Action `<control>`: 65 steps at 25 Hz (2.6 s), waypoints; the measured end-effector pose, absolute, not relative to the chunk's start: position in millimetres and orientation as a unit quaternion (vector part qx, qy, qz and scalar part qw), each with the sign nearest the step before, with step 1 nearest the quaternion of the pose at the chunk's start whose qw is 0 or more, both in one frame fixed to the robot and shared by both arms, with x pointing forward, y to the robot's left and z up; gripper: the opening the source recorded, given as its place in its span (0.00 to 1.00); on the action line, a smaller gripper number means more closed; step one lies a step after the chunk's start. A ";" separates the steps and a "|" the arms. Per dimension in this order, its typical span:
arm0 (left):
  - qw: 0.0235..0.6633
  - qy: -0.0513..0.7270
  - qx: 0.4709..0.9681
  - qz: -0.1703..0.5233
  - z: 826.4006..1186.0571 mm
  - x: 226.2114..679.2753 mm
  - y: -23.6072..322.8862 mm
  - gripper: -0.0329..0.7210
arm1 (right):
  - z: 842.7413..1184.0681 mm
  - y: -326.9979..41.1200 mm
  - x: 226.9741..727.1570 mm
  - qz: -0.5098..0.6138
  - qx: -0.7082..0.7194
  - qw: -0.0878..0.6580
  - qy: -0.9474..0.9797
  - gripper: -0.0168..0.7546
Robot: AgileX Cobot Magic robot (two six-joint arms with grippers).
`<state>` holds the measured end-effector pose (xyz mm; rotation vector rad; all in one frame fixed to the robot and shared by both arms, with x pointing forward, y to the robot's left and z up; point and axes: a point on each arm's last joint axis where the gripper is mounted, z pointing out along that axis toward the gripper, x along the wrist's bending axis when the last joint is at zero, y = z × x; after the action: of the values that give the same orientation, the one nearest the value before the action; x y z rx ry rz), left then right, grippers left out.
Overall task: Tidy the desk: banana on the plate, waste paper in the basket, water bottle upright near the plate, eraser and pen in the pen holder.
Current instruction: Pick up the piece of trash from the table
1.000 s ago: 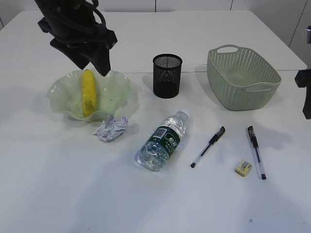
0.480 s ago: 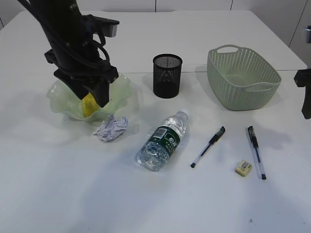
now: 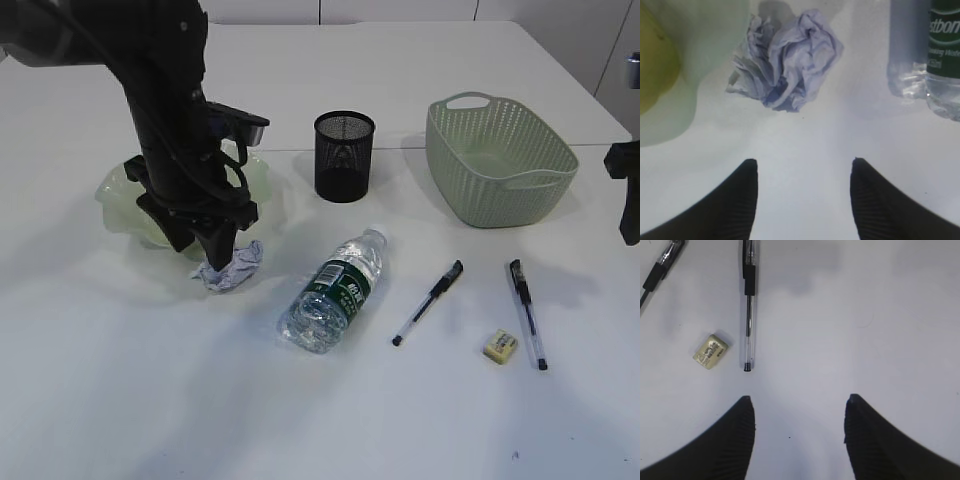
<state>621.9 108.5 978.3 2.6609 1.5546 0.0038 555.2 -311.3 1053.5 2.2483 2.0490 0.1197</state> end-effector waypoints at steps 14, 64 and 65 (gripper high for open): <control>0.009 0.503 0.864 -0.008 953.1 626.8 106.8 0.60 | 1053.5 -311.2 555.2 0.040 0.738 0.048 0.672 0.58; 0.039 0.475 0.879 0.017 915.2 649.9 96.0 0.60 | 1053.9 -311.3 555.4 0.040 0.738 0.049 0.672 0.58; 0.037 0.475 0.879 0.015 913.5 649.9 96.0 0.60 | 1053.9 -311.3 555.4 0.040 0.738 0.049 0.672 0.58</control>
<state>649.9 96.0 913.5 2.6985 1.4594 0.0464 555.4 -311.3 1053.9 2.2480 2.0483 0.1221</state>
